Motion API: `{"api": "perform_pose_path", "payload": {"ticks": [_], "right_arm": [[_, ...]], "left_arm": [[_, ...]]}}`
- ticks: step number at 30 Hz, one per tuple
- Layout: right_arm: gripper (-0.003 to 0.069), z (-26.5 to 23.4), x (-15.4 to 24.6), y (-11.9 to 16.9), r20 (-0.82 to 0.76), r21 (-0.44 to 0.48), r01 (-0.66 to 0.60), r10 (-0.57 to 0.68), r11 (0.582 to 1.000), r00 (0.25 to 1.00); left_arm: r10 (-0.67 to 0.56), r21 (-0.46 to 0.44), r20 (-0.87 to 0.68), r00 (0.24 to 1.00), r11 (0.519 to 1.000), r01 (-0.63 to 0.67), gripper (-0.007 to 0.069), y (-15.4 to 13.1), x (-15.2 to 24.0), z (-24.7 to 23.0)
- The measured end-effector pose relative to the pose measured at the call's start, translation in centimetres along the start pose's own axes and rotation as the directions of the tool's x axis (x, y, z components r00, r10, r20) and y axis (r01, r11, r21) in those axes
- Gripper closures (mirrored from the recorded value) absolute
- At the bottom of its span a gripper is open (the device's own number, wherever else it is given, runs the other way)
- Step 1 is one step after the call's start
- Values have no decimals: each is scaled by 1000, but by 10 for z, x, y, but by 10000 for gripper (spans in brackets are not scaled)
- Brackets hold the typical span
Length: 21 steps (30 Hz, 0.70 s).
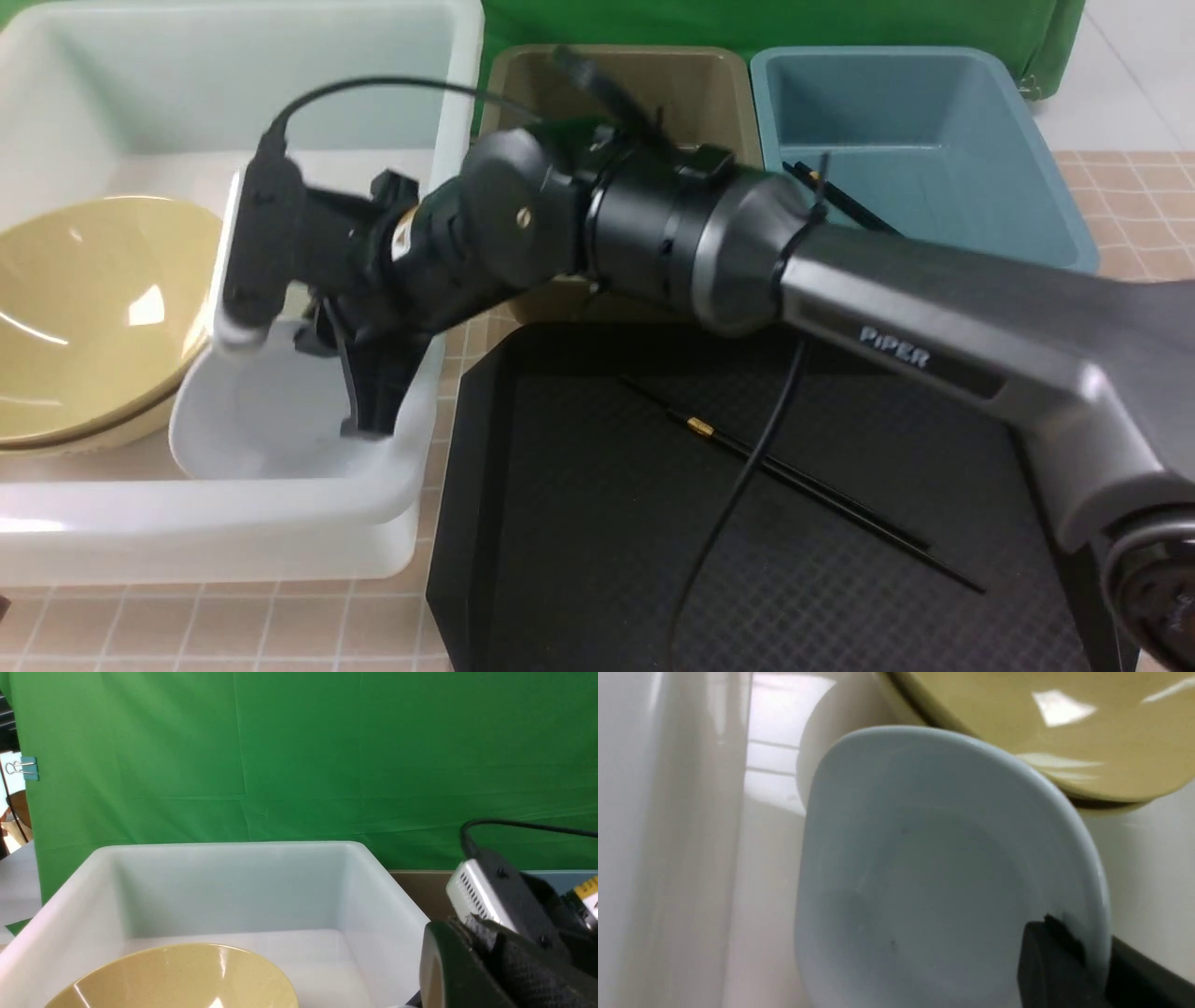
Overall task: On brown table put chopsticks spoon bowls plates into blue grey white boxes.
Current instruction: 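Place the white bowl into the white bin on top of the stacked bowls with the right gripper, then grasp the chopsticks with the right gripper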
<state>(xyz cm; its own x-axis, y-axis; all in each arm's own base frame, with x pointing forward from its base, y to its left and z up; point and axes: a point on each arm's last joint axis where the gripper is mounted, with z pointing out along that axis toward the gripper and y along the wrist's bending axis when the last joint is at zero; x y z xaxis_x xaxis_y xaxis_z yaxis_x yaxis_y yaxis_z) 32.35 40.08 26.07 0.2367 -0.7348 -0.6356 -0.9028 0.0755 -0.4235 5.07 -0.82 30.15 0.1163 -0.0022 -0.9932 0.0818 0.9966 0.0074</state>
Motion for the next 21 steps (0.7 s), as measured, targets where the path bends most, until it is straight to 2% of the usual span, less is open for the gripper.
{"api": "perform_pose_path", "payload": {"ticks": [4,10,12,14,18,21], "right_arm": [[512,1,-2,2,-16,10,39,-39,999,999],[249,-3,-3,-2,-16,48,-87,88,995,996],[198,-9,-4,-4,-33,59,-136,139,989,990],[173,-23,-8,-9,-64,79,-182,187,980,980],[172,-65,-21,-20,-134,126,-223,240,967,962],[213,-127,-23,-37,-249,232,-256,312,938,917]], "left_arm": [[0,1,-2,1000,1000,0,636,0,0,0],[0,2,-4,1000,1000,0,636,0,0,0],[0,2,-4,1000,1000,0,636,0,0,0],[0,2,-4,1000,1000,0,636,0,0,0],[0,2,-4,1000,1000,0,636,0,0,0],[0,2,-4,1000,1000,0,636,0,0,0]]}}
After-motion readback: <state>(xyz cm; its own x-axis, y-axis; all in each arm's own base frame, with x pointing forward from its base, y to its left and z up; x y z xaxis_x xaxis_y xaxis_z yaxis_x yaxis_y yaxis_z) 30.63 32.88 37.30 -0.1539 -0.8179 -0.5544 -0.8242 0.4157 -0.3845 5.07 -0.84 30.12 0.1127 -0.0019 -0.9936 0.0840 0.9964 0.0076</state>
